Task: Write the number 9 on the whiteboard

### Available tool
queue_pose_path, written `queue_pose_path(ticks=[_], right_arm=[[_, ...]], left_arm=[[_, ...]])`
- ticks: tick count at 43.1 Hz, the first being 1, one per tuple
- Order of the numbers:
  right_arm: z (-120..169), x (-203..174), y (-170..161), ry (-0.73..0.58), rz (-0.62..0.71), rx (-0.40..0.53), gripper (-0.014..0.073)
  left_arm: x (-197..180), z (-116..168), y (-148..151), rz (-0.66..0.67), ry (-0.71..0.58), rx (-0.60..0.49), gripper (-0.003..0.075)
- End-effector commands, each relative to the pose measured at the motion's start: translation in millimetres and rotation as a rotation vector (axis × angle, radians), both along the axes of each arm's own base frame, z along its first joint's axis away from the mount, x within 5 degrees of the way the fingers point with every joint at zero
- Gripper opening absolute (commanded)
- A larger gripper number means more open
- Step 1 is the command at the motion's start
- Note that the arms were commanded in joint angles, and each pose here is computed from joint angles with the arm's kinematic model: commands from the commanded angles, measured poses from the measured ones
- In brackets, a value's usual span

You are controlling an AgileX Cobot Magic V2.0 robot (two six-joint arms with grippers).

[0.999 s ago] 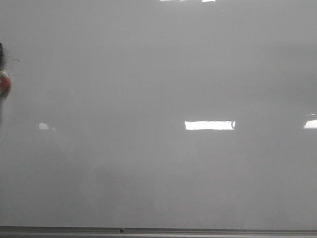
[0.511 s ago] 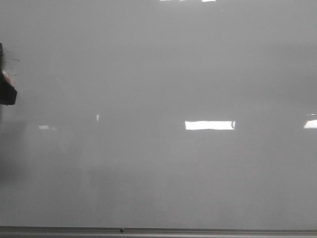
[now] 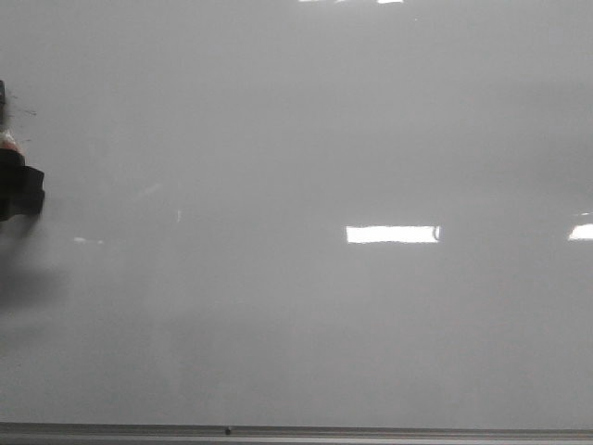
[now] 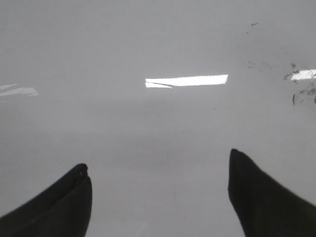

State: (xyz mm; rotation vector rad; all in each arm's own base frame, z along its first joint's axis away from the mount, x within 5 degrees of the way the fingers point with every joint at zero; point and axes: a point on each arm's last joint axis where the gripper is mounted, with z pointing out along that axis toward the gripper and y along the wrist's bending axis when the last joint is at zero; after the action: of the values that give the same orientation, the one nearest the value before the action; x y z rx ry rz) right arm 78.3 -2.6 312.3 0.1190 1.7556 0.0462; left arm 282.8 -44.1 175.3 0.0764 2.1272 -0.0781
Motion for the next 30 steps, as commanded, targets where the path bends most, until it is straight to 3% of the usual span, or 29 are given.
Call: queue_pose_path(ticks=[1, 7, 11, 19, 27, 30], right_arm=[[16.5, 1.7, -0.5, -0.092, -0.005, -0.007, 0.0591], [16.5, 1.7, -0.5, -0.092, -0.005, -0.007, 0.0591], [16.5, 1.7, -0.5, -0.092, -0.005, -0.007, 0.0591], [16.0, 1.7, -0.5, -0.087, -0.005, -0.006, 0.0591], [19.4, 3.8, -0.2, -0.001, 0.0, -0.003, 0.0591], [25.4, 6.8, 0.2, 0.043, 0.009, -0.01, 0.0591]], left_arm=[[7.6, 20.8, -0.9, 0.006, -0.133, -0.01, 0.0252], [7.5, 20.6, -0.9, 0.006, -0.131, -0.01, 0.0051], [7.4, 20.5, -0.9, 0.005, -0.129, -0.01, -0.002], [-1.5, 32.7, -2.6, -0.003, -0.017, -0.046, -0.0019], [-14.7, 70.0, -11.8, -0.088, 0.289, -0.055, -0.0019], [-20.5, 83.1, -18.6, -0.168, 0.399, -0.013, -0.0019]])
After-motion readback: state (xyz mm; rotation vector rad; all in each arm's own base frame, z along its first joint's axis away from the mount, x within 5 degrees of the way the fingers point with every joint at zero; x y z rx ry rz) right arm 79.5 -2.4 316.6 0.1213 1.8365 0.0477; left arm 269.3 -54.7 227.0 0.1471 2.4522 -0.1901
